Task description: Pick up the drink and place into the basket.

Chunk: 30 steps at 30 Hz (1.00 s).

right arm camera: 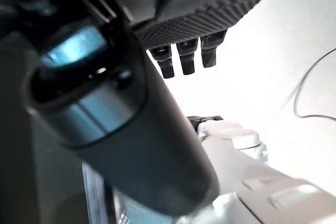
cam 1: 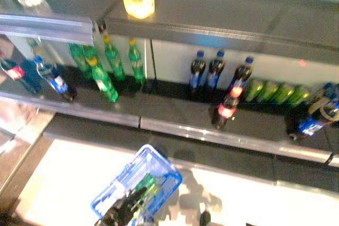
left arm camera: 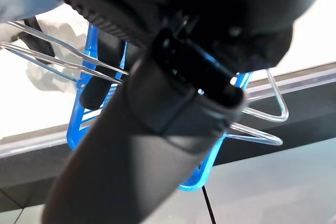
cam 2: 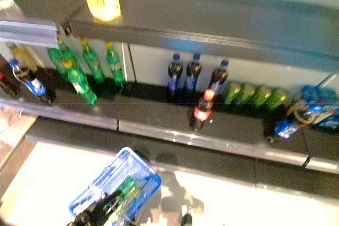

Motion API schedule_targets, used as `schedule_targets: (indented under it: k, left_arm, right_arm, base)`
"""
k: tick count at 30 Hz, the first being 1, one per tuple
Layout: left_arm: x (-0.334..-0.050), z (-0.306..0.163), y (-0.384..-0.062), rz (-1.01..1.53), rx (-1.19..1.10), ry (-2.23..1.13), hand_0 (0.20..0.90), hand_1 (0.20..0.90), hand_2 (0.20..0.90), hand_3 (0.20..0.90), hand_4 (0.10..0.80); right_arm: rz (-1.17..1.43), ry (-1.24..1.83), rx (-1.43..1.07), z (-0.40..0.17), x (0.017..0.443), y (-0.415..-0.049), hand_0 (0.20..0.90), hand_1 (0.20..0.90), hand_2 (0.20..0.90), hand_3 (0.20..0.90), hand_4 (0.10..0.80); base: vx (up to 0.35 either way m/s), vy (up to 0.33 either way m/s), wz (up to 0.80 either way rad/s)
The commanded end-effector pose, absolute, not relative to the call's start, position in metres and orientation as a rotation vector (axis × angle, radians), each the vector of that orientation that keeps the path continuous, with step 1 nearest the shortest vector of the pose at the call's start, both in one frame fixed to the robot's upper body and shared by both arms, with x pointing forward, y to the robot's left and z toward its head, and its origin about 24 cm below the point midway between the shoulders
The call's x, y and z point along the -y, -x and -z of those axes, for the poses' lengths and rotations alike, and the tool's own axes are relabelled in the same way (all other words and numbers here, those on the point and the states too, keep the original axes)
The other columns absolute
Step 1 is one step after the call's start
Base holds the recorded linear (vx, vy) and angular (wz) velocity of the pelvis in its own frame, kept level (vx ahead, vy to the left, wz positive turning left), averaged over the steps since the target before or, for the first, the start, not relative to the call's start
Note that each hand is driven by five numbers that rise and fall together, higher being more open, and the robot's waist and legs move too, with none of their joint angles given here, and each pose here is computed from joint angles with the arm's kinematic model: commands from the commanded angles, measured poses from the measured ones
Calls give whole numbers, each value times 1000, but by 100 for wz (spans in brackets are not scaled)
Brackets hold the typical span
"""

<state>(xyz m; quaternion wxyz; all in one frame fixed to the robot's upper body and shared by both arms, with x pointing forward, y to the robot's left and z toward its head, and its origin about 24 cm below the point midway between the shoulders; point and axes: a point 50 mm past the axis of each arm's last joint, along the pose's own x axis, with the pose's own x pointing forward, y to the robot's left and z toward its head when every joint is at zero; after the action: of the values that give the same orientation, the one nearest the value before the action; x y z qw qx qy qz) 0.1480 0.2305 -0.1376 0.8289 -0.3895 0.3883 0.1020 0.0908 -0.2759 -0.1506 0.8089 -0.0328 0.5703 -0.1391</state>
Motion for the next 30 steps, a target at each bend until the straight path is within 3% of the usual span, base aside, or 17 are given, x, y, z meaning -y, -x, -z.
schedule_targets:
  k: [1, 8, 15, 21, 30]
  left_arm:
    - [-242, 109, -190, -112, -575, 862, 300, 300, 300, 200, 100]
    - [-241, 102, -201, -110, -514, 913, 300, 300, 300, 200, 100]
    - [-246, 91, -213, -92, -483, 906, 300, 300, 300, 200, 100]
    - [-256, 84, -215, -93, -465, 876, 300, 300, 300, 200, 100]
    - [-262, 81, -210, -89, -451, 863, 300, 300, 300, 200, 100]
  right_arm:
    - [333, 114, -1101, 136, 292, -122, 900, 900, 900, 900, 800]
    - [305, 176, -895, 116, 298, -157, 900, 900, 900, 900, 800]
    - [210, 222, -526, 77, 278, -220, 900, 900, 900, 900, 800]
    - [72, 407, -154, 9, 250, -270, 900, 900, 900, 900, 800]
    - [-87, 639, 214, -65, 225, -284, 900, 900, 900, 900, 800]
  base:
    - [-308, 23, -1]
    - [-79, 19, 2]
    - [-84, -43, 2]
    - [-66, -78, 9]
    - [-18, -23, 5]
